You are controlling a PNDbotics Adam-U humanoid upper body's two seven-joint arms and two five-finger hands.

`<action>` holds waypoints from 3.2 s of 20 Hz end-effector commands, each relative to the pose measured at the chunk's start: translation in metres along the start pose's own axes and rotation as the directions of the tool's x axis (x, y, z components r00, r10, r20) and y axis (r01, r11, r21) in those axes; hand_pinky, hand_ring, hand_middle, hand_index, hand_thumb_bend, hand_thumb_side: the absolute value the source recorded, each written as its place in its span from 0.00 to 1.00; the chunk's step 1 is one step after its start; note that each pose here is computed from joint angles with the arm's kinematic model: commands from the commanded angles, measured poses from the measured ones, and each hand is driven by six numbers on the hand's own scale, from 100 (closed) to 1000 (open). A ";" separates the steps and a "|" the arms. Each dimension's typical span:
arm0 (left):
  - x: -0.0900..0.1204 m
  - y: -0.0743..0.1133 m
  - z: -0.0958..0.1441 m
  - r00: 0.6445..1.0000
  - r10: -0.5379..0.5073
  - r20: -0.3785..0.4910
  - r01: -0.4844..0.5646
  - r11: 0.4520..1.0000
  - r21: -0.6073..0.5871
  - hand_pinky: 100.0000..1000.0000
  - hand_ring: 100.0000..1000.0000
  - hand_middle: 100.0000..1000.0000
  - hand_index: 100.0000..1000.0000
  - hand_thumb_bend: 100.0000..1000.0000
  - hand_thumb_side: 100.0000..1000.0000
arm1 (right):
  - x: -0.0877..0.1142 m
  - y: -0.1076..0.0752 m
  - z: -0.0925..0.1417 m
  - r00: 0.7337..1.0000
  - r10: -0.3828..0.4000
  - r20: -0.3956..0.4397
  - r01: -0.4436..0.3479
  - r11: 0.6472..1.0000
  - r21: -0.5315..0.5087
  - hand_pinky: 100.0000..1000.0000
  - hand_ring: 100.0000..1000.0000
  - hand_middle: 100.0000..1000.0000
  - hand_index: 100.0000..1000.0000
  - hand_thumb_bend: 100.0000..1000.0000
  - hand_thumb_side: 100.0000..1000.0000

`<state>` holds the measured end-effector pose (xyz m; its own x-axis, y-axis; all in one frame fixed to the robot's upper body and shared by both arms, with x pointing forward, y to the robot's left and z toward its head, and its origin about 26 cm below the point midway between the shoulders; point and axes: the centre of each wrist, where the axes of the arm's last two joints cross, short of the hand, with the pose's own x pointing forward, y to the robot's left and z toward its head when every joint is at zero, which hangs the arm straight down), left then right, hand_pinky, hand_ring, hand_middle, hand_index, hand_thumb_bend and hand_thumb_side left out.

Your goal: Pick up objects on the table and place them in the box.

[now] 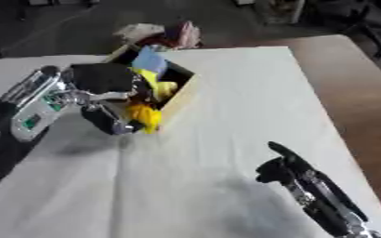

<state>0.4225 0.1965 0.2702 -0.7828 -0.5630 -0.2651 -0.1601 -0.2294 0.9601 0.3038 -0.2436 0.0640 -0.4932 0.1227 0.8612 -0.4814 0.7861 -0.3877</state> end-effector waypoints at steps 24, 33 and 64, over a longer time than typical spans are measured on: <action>-0.004 -0.038 -0.041 0.936 -0.158 -0.316 0.205 0.971 0.120 0.75 0.71 0.73 0.86 0.36 0.26 | 0.005 0.000 -0.005 1.000 0.006 0.019 -0.006 1.000 0.018 0.68 0.63 0.62 1.00 0.00 0.79; -0.010 -0.034 -0.031 0.918 -0.221 -0.329 0.273 0.954 0.120 0.77 0.73 0.75 0.87 0.46 0.28 | 0.005 -0.001 -0.004 1.000 0.011 0.014 -0.011 1.000 0.010 0.68 0.63 0.62 1.00 0.00 0.79; 0.067 -0.124 0.062 0.683 0.657 -0.319 -0.157 0.559 0.814 0.70 0.59 0.59 0.75 0.00 0.48 | 0.009 -0.017 0.012 0.999 0.043 0.013 -0.041 0.994 -0.106 0.66 0.59 0.58 1.00 0.00 0.59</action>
<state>0.3523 0.2398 0.1340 -0.4502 -0.8071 0.3819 -0.4471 0.5740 0.6860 0.2987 -0.2601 0.0658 -0.4992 0.1431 0.8546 -0.3896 0.8439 -0.3689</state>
